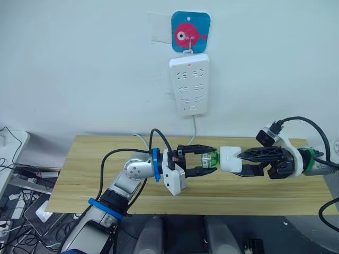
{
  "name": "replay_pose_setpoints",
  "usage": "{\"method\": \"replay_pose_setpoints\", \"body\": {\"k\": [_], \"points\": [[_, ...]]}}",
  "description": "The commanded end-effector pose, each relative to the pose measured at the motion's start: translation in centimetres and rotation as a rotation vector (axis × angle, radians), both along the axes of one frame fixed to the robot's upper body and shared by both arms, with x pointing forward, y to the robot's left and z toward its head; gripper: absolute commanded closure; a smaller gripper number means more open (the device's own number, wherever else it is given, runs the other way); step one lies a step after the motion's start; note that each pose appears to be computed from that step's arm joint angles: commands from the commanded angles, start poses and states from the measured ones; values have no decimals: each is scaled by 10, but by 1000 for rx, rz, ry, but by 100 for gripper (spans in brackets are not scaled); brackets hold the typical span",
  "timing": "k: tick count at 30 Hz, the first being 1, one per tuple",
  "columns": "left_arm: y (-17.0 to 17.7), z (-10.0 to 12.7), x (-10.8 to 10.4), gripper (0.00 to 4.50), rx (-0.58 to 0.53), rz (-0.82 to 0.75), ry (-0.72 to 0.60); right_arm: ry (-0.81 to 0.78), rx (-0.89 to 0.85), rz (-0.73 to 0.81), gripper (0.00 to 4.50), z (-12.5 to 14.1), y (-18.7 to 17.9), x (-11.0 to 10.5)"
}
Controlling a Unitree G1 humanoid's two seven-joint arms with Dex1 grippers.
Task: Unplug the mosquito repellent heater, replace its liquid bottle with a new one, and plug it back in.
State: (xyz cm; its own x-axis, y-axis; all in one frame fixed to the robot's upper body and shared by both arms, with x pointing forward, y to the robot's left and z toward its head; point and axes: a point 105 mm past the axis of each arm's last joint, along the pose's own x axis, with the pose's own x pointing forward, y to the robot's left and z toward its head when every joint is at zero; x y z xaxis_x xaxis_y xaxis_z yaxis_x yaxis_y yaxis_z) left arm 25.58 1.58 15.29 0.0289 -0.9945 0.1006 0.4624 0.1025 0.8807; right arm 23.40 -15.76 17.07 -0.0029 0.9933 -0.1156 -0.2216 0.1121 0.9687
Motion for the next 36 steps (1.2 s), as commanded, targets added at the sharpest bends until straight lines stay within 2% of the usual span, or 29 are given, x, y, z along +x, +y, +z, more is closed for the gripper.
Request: {"method": "replay_pose_setpoints", "body": {"k": [1,4,8,10,12,18,23,24,28,31,36], "points": [[0,10,-4,224,-52,-13,-7,-122,-46,75,1,14,5,-23],[1,11,-1,224,-55,-4,0,-121,-82,64,1,12,-1,-29],[2,13,1,224,-68,2,23,-133,-127,-8,1,9,-12,-21],[3,12,0,224,-63,-5,36,-162,-167,-47,1,8,-21,-13],[4,12,-1,224,-64,-9,53,-193,-200,-136,37,8,-34,5],[6,13,-1,224,-64,-14,79,-301,-227,-269,234,11,-53,48],[5,17,-2,224,-85,-28,154,-366,-206,-274,427,2,-37,68],[4,18,-2,224,-92,-31,188,-376,-200,-272,446,0,-32,71],[3,24,-3,224,-131,-43,346,-382,-179,-244,446,-11,-12,71],[5,29,1,224,-148,-30,430,-374,-161,-212,446,-18,-3,62],[9,25,16,224,-145,31,516,-339,-79,-102,446,-10,9,30]]}}
